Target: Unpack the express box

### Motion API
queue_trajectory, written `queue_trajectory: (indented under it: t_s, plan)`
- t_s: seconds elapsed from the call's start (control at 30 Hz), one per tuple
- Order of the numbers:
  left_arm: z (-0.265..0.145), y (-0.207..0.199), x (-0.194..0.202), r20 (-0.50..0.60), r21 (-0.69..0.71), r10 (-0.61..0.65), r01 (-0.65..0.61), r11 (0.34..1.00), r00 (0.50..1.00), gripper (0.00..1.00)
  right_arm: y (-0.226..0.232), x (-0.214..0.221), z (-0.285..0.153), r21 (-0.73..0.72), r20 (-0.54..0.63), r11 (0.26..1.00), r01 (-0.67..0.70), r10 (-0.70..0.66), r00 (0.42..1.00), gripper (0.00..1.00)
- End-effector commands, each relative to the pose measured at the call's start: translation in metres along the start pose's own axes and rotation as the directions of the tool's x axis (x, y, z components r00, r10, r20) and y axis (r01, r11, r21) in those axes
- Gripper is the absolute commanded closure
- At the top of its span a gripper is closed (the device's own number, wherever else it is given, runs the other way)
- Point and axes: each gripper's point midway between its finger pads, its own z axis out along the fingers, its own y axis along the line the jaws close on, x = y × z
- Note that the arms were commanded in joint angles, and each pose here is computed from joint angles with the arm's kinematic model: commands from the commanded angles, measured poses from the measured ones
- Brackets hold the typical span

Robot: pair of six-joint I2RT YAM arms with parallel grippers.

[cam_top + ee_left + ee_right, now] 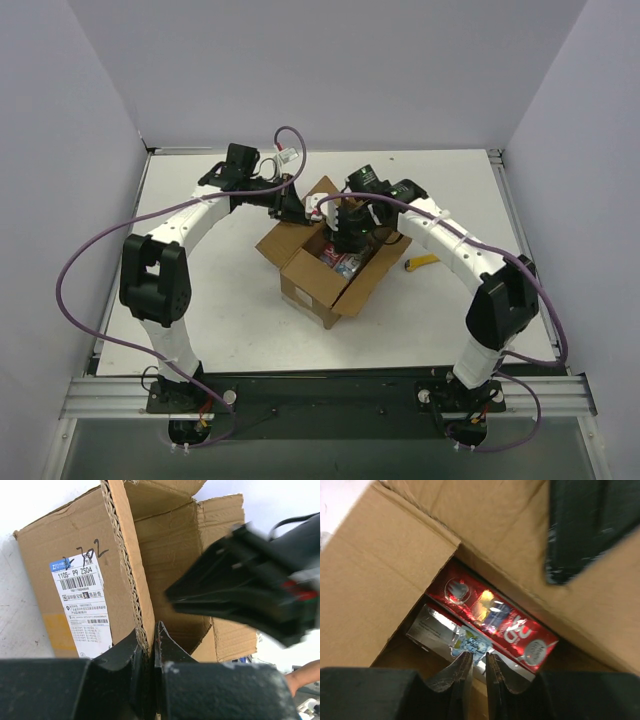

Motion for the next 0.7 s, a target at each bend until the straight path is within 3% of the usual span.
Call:
queue_trajectory:
  t_s: [0.0,0.27,0.47,0.67]
  plan:
    - [-0.008,-0.016,-0.025,0.086,0.045,0.069,-0.073,0.996,0.994,0.89,0.01,0.007,0.016,-0.045,-0.035,0.999,-0.027,0.026,0.999,0.82]
    - [-0.007,-0.003,-0.043,0.145,0.005,0.038,-0.039,0.999,0.989,0.91,0.034,-0.023,0.016,-0.101,0.019,0.988,-0.12,0.123,0.992,0.85]
    - [-0.003,0.022,-0.047,0.165,-0.06,-0.014,0.024,0.998,0.986,0.93,0.056,-0.071,-0.007,-0.07,0.093,0.997,-0.039,0.046,0.995,0.86]
    - [-0.008,0.032,-0.049,0.185,-0.09,-0.033,0.051,0.995,0.982,0.94,0.076,-0.084,-0.006,-0.028,0.066,1.0,-0.002,0.004,0.998,0.86]
